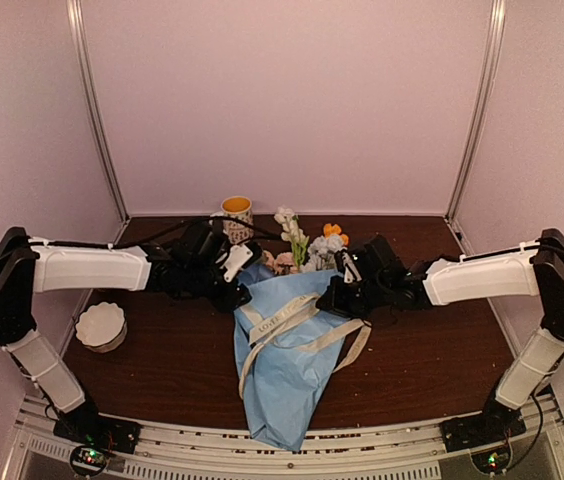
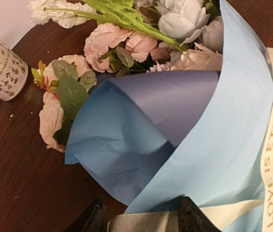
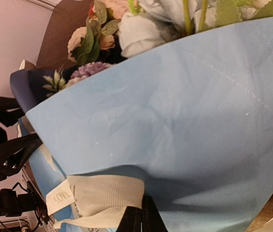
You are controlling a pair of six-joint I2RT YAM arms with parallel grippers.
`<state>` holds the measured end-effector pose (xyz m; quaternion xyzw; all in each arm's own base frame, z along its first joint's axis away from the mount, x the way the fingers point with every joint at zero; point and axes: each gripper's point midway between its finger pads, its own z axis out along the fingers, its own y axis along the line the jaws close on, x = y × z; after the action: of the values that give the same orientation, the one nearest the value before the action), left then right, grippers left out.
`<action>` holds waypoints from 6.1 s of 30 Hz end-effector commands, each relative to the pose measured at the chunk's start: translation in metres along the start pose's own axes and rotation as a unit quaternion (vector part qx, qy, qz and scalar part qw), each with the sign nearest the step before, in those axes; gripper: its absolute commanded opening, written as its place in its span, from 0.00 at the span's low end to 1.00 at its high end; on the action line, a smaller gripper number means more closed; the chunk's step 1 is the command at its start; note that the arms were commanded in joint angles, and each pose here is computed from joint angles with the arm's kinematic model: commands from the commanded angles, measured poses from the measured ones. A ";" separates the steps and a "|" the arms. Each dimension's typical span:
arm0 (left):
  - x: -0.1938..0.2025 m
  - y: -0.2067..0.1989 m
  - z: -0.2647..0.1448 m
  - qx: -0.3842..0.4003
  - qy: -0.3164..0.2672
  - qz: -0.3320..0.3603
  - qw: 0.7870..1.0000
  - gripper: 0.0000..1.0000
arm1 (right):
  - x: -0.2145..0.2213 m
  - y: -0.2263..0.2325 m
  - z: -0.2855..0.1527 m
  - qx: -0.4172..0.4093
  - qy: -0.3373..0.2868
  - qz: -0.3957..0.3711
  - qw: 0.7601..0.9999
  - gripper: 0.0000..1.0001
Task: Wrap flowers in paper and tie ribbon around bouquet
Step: Cross the ribbon over the folded bouquet, then tie the ribbon around the folded bouquet.
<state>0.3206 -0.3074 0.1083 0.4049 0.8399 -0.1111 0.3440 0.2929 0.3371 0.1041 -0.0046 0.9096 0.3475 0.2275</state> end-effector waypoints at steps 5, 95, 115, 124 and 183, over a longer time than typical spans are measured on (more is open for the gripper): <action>-0.055 -0.066 -0.070 0.043 -0.155 0.135 0.978 0.49 | 0.000 -0.010 0.024 0.017 0.015 0.007 1.000 0.00; -0.032 -0.119 -0.031 0.070 -0.150 0.294 0.941 0.00 | 0.054 0.013 -0.077 0.046 0.152 -0.238 0.958 0.34; -0.030 -0.109 -0.028 0.064 -0.144 0.274 0.949 0.00 | 0.082 -0.002 -0.015 0.061 0.117 -0.275 0.952 0.63; -0.025 -0.106 -0.024 0.060 -0.135 0.272 0.951 0.00 | 0.057 0.001 -0.028 0.088 0.051 -0.257 0.961 0.05; -0.017 -0.116 -0.079 0.143 -0.066 0.174 0.972 0.90 | 0.034 -0.029 0.002 0.090 0.050 -0.071 0.992 0.00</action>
<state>0.2154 -0.3665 0.1244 0.6024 0.7019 -0.1581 0.3456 0.2628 0.3240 0.0726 -0.0697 0.9445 0.2514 0.1995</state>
